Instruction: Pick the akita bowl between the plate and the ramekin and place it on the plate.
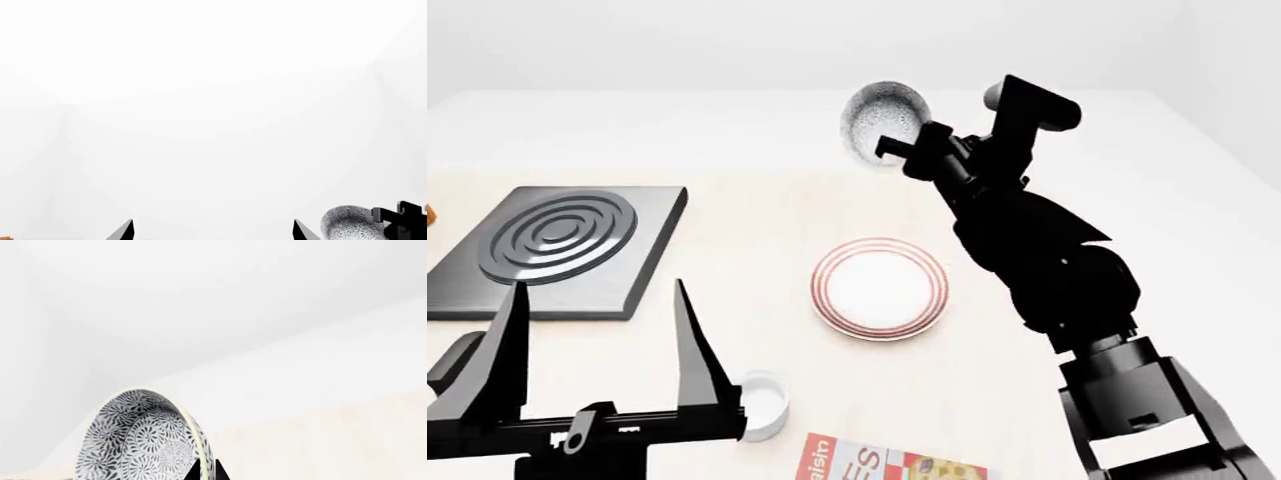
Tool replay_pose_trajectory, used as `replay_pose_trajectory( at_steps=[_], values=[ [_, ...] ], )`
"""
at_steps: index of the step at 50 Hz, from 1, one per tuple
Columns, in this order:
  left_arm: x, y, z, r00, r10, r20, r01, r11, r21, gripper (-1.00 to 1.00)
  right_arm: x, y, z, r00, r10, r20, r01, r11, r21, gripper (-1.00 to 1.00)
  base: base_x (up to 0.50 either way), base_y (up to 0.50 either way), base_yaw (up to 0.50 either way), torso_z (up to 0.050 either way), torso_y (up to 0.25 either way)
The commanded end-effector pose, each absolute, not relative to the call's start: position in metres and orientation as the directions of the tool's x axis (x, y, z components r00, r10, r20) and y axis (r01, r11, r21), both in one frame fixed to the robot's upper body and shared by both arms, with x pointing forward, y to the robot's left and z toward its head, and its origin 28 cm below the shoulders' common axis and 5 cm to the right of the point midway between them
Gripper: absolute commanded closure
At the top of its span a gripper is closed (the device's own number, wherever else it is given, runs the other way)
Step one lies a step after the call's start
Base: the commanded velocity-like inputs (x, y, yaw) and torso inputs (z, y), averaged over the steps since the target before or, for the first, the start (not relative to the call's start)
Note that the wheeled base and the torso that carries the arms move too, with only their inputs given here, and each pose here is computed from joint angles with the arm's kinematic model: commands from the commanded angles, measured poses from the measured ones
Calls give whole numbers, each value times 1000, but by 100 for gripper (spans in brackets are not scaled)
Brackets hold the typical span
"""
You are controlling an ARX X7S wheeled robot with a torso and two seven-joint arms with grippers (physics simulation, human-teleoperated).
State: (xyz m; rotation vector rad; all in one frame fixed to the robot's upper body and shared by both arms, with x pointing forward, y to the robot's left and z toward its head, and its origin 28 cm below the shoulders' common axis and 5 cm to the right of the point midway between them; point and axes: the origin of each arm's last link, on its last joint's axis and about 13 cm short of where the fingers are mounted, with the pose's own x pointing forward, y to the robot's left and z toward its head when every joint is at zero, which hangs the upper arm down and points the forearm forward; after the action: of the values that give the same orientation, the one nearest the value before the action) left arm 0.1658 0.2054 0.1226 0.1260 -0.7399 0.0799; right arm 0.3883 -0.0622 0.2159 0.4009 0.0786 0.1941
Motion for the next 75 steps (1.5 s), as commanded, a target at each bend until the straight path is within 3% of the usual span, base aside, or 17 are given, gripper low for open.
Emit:
replay_pose_trajectory(
  at_steps=[1,10,30,48,75],
  values=[
    [167,207,125,729,30,684,-123,989,87,-100,394,-58,222,973,226,-46,-183,878,441,100,0,0,0,0,0],
    [168,208,125,729,33,684,-127,988,87,-100,396,-62,218,978,199,-61,-152,883,444,100,0,0,0,0,0],
    [168,208,126,729,37,683,-137,986,92,-100,362,-57,197,958,264,-114,-199,895,400,100,0,0,0,0,1],
    [168,207,126,731,35,681,-135,986,94,-100,379,-65,192,968,221,-122,-155,901,406,100,0,0,0,0,1],
    [168,208,125,731,37,681,-138,986,94,-100,363,-64,165,946,260,-195,-178,916,361,100,0,0,0,0,0]
  ],
)
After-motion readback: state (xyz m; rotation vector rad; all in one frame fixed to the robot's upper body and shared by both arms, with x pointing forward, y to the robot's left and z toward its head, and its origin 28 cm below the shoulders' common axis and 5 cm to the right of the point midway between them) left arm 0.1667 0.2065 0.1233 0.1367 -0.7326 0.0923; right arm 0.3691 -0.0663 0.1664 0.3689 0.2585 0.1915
